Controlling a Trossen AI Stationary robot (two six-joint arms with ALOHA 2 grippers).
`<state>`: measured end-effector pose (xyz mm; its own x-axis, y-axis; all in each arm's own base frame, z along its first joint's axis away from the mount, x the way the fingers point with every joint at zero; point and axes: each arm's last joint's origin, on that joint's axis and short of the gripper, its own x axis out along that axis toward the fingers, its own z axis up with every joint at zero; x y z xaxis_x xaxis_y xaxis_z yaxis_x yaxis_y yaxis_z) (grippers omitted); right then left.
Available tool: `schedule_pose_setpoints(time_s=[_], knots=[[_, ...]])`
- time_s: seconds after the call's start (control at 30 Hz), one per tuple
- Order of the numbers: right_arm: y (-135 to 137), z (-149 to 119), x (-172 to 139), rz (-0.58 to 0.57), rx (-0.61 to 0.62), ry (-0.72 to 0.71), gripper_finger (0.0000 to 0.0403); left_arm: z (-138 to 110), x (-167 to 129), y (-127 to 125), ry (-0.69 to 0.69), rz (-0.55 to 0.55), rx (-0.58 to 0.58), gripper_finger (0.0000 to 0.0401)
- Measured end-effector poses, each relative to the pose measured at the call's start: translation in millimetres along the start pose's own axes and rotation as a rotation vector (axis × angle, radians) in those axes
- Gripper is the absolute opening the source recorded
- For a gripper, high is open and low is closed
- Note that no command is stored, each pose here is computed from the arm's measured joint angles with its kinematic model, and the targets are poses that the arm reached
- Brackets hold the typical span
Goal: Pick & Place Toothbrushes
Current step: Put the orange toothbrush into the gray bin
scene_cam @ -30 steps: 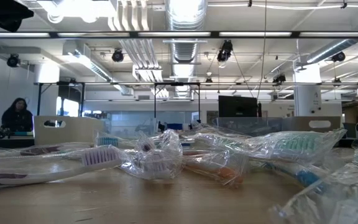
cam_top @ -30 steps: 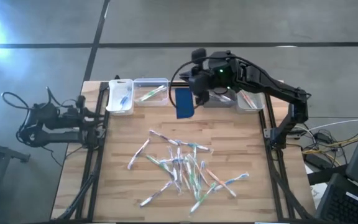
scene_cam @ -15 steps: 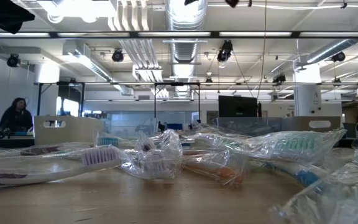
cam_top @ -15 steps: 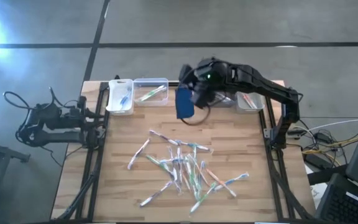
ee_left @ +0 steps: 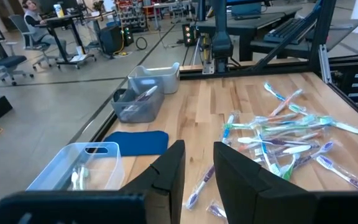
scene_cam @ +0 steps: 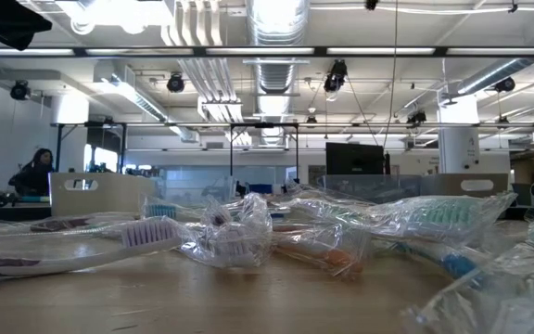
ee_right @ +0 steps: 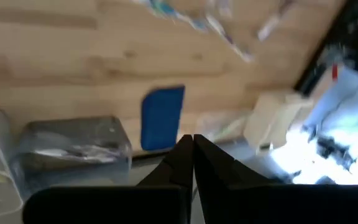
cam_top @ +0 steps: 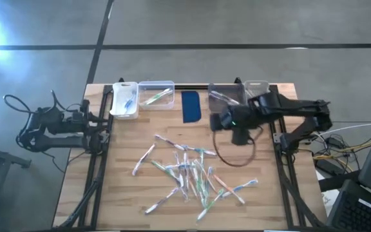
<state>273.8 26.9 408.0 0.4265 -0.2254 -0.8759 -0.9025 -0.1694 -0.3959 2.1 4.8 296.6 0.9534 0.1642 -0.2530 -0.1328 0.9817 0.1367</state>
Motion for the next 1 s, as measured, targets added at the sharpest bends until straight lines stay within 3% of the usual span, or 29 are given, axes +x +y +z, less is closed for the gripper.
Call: schedule_pose_setpoints(time_s=[0.23, 0.6, 0.8, 1.0], knots=[[36.9, 42.4, 7.2, 0.043, -0.052, -0.215, 0.0008, 0.0, 0.0, 0.0, 0.000, 0.000, 0.000, 0.0090], [73.9, 118.6, 51.1, 0.199, -0.274, -0.284, 0.0008, 0.0, 0.0, 0.0, 0.000, 0.000, 0.000, 0.0090], [69.2, 156.5, 76.1, 0.143, -0.340, -0.311, 0.0024, 0.0, 0.1, 0.0, 0.000, 0.000, 0.000, 0.0090], [50.7, 182.5, 99.6, 0.110, -0.296, -0.317, 0.0083, 0.0, 0.1, 0.0, 0.000, 0.000, 0.000, 0.0090]])
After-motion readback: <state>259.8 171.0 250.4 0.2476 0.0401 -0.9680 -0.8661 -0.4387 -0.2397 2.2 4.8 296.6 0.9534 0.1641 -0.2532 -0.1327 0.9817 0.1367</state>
